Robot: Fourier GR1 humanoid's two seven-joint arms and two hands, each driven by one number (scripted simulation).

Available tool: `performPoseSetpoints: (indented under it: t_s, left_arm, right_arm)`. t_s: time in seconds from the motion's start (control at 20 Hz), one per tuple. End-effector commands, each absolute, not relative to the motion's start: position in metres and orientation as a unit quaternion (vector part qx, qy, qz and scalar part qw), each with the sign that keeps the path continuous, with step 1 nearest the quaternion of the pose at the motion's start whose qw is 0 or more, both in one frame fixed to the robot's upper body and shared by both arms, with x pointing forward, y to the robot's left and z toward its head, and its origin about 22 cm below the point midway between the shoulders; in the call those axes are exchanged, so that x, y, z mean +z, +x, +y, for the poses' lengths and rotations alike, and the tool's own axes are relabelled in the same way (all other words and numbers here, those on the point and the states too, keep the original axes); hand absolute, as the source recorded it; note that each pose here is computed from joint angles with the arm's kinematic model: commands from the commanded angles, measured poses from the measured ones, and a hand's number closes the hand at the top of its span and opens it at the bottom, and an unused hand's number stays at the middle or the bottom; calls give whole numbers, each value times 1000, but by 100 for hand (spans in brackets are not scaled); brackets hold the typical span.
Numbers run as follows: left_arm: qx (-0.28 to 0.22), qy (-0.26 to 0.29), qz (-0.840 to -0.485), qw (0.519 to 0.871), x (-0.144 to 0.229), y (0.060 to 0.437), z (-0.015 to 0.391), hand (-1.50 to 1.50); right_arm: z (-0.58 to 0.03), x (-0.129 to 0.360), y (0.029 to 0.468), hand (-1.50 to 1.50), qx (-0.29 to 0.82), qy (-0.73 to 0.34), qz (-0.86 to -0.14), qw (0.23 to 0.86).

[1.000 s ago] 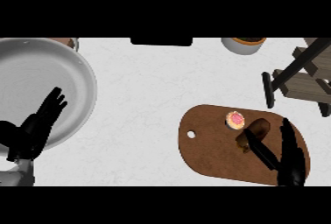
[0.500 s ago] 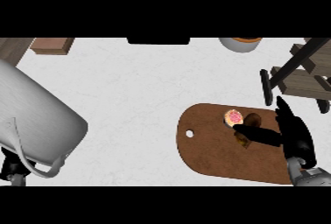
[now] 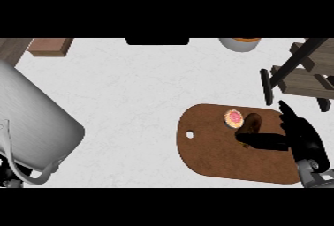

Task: Pick the cupcake from the cutting board and place it in the tiered basket

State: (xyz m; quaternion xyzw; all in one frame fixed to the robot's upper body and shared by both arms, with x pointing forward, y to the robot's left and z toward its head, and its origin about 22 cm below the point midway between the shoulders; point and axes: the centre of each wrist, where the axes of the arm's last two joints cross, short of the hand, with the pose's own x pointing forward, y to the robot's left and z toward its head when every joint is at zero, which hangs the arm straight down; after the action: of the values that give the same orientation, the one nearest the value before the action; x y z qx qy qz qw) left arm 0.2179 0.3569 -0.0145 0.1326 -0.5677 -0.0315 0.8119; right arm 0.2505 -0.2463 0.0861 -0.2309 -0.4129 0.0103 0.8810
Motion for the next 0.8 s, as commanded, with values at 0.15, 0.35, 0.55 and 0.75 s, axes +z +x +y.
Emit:
performPoseSetpoints:
  t_s: [0.15, 0.35, 0.55, 0.75]
  left_arm:
    - [-28, 132, -563, 816, -16, 227, 365, 0]
    - [-28, 134, -561, 817, -9, 206, 370, 0]
    - [-31, 130, -557, 819, -28, 203, 362, 0]
    - [-31, 125, -563, 816, -18, 214, 351, 0]
  right_arm:
    - [-272, 98, 253, -150, -12, -214, -363, 907]
    - [-243, 73, 220, -150, -18, -195, -370, 908]
    - [-238, 67, 239, -150, -19, -186, -372, 909]
    - [-223, 56, 256, -150, -27, -195, -382, 903]
